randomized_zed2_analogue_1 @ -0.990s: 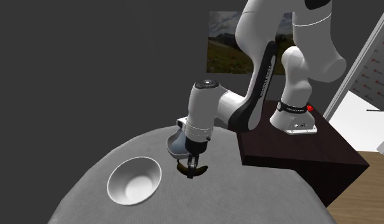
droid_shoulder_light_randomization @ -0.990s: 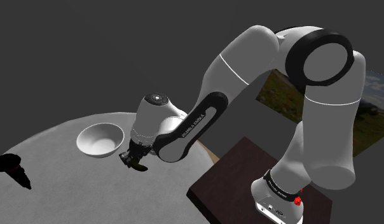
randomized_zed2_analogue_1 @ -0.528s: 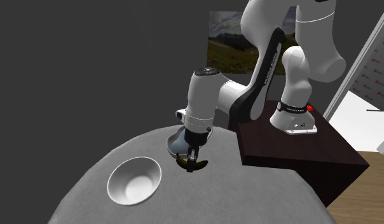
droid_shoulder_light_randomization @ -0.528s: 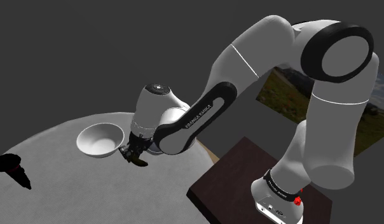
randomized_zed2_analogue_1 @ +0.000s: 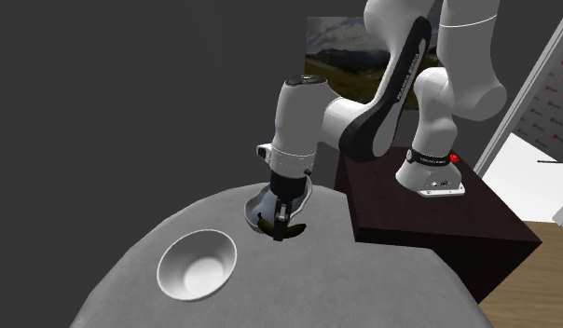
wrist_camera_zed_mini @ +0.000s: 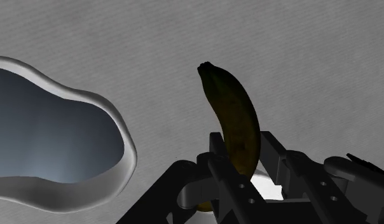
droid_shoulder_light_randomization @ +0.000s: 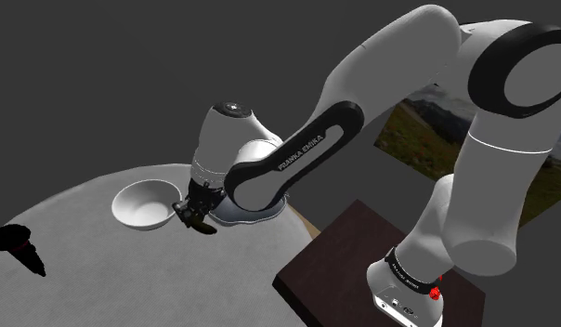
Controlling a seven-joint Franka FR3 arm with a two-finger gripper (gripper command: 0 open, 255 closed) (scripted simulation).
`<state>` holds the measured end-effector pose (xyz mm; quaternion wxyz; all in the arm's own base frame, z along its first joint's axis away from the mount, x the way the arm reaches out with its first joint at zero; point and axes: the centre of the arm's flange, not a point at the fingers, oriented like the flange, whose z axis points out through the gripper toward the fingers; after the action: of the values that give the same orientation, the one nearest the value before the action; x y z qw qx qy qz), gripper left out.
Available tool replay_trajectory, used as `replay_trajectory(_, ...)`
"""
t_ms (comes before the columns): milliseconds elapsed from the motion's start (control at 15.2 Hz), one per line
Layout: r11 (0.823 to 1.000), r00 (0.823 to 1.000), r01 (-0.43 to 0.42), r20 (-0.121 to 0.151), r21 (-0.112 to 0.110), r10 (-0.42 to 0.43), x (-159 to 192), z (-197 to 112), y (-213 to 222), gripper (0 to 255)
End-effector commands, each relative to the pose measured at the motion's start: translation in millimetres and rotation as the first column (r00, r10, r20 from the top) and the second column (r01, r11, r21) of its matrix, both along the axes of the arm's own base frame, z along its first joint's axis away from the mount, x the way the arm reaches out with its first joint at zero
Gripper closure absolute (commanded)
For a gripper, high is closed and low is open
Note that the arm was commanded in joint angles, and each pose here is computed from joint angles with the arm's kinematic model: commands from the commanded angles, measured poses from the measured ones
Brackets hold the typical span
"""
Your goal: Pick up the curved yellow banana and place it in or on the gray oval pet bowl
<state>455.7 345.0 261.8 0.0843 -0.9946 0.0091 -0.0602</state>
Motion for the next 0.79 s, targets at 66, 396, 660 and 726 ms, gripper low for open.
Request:
replay_trajectory(66,1.000,1.000,0.000,0.000,0.000,0.000,-0.4,15.4,0.5,255)
replay_trajectory(396,1.000,1.000,0.000,0.000,0.000,0.000,4.7,18.7,-52.1,255)
replay_trajectory(660,1.000,1.000,0.000,0.000,0.000,0.000,9.7,20.9,-104.6,255)
replay_trajectory(726,1.000,1.000,0.000,0.000,0.000,0.000,10.9,21.4,-117.7,255)
